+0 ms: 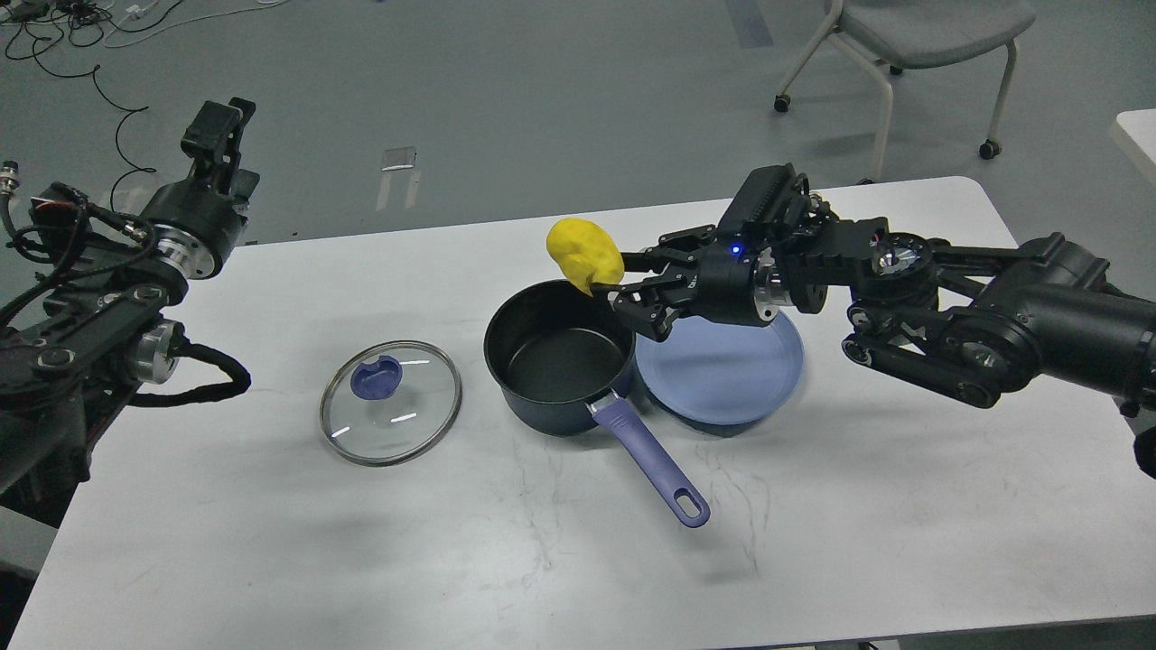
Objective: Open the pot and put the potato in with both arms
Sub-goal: 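Carry the potato over the saucepan with the right gripper, then release the potato into the saucepan and raise the right gripper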
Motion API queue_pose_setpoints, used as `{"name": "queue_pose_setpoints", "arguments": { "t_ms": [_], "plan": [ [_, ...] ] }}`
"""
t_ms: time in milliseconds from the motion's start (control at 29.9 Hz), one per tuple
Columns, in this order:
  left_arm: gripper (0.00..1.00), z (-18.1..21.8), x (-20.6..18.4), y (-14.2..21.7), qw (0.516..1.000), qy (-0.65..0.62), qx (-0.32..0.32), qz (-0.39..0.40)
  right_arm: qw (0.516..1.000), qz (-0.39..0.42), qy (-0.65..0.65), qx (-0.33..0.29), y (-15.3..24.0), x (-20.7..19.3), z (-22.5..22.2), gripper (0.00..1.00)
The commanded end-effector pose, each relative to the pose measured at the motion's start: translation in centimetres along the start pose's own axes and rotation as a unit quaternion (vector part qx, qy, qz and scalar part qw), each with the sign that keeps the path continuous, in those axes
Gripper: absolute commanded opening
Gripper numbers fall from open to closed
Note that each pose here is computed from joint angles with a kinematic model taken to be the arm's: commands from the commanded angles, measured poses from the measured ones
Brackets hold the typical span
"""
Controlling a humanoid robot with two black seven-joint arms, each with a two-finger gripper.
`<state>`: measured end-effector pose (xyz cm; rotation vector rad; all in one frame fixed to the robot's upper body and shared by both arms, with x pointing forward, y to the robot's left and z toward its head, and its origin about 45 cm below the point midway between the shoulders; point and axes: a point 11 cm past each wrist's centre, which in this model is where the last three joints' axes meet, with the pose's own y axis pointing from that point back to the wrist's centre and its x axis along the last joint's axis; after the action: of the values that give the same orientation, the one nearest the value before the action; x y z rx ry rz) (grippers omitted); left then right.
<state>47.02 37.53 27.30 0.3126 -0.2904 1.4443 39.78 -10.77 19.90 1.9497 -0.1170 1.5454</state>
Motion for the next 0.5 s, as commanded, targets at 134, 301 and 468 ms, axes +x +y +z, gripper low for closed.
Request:
{"name": "queue_pose_setpoints", "arguments": {
  "t_ms": [134, 301, 468],
  "plan": [
    [0.98, -0.04, 0.24, 0.11, 1.000, -0.001, -0.003, 0.003, 1.000, -0.013, -0.004, 0.009, -1.18, -0.83, -1.11, 0.66],
    [0.98, -0.11, 0.23, 0.15, 1.000, -0.001, -0.002, 0.003, 1.000, 0.004, -0.024, 0.010, -1.24, -0.50, -1.28, 0.98],
    [0.98, -0.01, 0.25, 0.10, 1.000, 0.000, -0.003, 0.002, 0.998, 0.016, -0.052, 0.013, -1.30, 0.00, -1.50, 1.00]
  ]
}}
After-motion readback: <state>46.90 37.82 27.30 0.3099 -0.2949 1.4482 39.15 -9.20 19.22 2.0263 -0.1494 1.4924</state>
